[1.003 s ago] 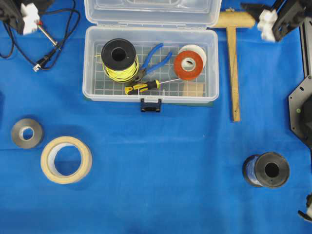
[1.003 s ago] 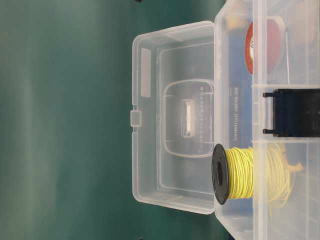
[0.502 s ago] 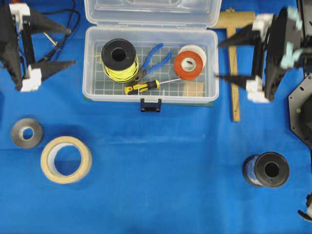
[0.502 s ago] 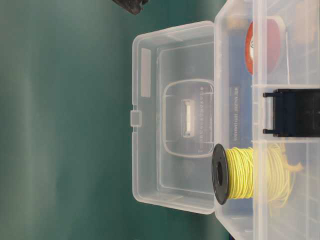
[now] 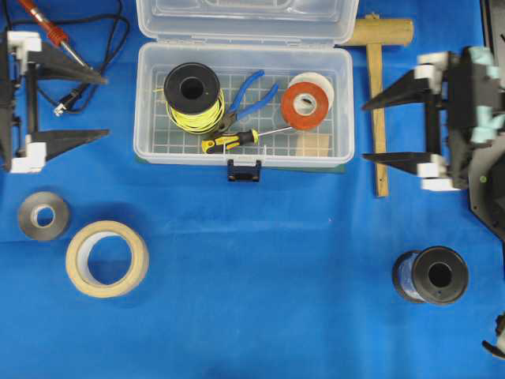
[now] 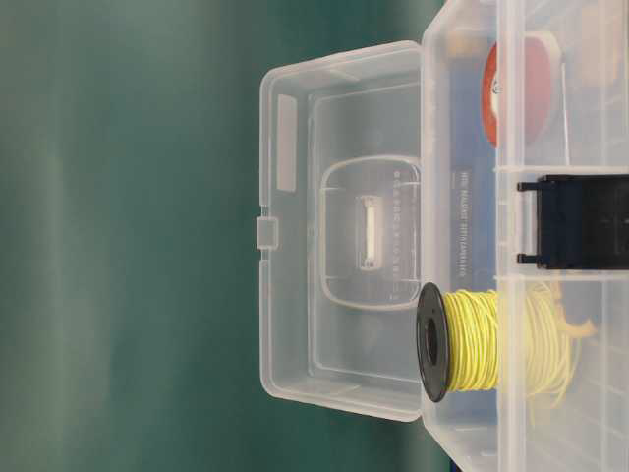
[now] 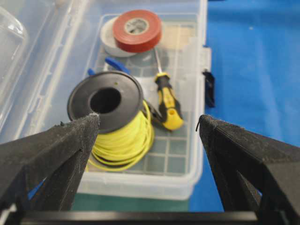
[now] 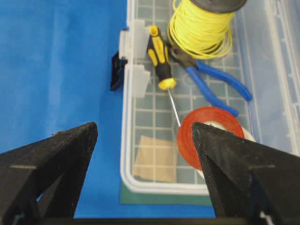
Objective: Open the tool box with both arms.
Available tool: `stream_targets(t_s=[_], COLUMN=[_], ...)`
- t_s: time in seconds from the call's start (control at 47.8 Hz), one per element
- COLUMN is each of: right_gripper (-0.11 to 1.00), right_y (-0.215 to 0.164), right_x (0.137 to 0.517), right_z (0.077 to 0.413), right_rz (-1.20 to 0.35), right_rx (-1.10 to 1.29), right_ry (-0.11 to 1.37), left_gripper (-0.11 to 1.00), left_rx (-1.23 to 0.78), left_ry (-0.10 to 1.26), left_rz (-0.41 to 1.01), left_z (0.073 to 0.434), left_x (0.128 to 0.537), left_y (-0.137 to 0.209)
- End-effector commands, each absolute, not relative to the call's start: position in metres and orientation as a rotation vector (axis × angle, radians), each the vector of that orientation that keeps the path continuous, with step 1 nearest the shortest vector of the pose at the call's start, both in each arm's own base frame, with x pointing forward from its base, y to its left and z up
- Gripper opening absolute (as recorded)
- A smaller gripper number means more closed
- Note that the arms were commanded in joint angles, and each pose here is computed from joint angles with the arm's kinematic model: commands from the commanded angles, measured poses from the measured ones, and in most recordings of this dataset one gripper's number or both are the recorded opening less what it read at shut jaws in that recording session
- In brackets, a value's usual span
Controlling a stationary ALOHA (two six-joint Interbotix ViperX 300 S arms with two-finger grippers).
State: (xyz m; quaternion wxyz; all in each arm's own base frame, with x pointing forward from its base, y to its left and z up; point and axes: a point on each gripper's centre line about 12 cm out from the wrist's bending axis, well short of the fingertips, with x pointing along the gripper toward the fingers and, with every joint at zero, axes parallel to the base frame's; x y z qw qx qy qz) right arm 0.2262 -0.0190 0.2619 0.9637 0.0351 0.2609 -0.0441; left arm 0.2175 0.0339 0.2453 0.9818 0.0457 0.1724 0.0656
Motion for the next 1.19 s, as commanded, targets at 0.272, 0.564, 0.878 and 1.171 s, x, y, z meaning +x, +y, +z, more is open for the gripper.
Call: stream_targets(t_s=[0.272, 0.564, 0.878, 1.171], right_gripper=[0.81, 0.81, 0.81, 0.81], right_y=[-0.014, -0.014, -0.015, -0.015], right_x=[0.178, 0.161, 0.163, 0.163], right_z=[0.261, 0.236, 0.23, 0.233], right_rz=[-0.095, -0.131, -0.133, -0.133], right_rx=[0.121, 0.213, 0.21, 0.205], right_ry=[0.491, 0.485, 0.493, 0.484], left_gripper=[0.9, 0.9, 0.9, 0.9], left_rx=[0.049, 0.011, -0.001, -0.001], left_ry=[0.289, 0.284, 0.294, 0.292], left_rz=[0.127, 0.13, 0.132, 0.132], left_z=[0.245, 0.229, 0.223, 0.223], left_x=[0.175, 0.152, 0.15, 0.151], left_y=[0.024, 0.021, 0.021, 0.021])
